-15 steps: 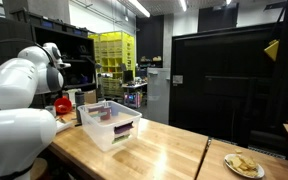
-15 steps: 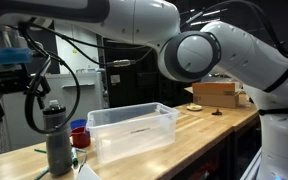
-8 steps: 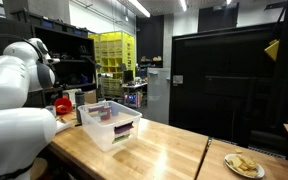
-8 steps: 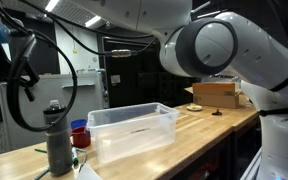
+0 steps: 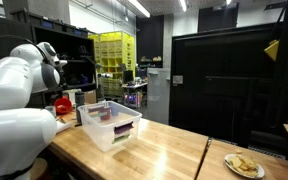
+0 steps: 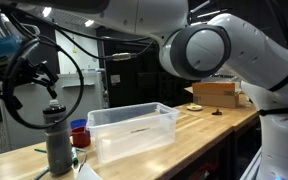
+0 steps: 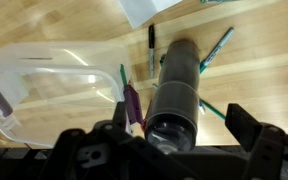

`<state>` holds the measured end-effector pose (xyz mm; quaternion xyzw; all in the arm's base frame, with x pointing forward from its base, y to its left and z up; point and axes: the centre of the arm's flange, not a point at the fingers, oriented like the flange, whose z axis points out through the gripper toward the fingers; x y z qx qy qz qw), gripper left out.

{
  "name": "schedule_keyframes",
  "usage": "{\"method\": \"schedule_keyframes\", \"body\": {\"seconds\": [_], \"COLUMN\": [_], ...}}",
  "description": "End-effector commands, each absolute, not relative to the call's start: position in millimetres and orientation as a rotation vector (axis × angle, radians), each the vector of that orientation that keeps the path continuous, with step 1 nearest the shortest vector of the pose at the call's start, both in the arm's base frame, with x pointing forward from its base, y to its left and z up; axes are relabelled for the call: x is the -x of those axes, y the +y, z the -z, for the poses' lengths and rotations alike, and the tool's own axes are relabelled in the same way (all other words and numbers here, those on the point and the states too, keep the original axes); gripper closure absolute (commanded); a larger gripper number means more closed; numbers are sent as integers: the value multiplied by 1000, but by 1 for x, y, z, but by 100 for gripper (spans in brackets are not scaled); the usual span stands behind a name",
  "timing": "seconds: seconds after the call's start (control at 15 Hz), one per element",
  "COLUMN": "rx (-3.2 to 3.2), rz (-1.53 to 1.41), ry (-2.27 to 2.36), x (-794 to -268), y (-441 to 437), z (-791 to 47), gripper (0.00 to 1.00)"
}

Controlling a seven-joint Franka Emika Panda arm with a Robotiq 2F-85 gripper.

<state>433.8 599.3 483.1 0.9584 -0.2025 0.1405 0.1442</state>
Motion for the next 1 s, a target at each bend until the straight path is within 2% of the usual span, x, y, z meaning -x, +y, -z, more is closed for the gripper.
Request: {"method": "schedule_keyframes", "body": {"seconds": [0.0, 0.93], "rx": [-2703, -2629], "rz": [-355, -292], "ry": [-716, -760], "x": [-446, -486], "y": [593, 591], "z": [-479, -402], "gripper": [0, 0]}}
